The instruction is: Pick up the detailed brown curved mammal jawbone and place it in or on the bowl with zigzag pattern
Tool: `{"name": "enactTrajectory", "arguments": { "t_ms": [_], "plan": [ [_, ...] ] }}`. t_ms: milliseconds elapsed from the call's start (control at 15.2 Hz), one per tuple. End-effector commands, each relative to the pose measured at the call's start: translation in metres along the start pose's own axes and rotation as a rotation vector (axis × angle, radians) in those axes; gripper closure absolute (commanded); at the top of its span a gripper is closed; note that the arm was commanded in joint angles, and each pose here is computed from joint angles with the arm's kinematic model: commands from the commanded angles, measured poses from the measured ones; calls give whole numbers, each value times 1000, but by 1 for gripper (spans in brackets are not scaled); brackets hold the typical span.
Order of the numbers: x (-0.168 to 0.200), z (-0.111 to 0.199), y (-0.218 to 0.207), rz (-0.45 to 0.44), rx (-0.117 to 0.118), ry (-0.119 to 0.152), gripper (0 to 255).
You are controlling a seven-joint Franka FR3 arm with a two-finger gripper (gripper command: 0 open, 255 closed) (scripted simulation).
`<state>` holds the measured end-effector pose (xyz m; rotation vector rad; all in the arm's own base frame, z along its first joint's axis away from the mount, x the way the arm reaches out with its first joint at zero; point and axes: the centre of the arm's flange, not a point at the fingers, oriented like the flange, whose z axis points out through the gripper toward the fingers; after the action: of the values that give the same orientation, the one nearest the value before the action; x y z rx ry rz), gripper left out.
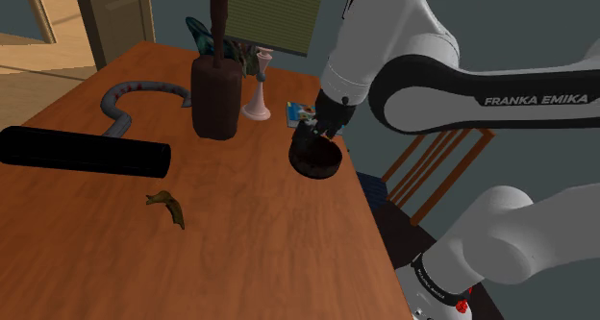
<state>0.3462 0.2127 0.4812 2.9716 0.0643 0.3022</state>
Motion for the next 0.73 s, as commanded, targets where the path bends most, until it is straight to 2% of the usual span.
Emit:
{"name": "enactTrajectory", "arguments": {
  "t_ms": [0,660],
  "plan": [
    [4,10,-28,-15,-4,29,0],
    [19,48,-154,-91,-40,166,0]
  ]
}}
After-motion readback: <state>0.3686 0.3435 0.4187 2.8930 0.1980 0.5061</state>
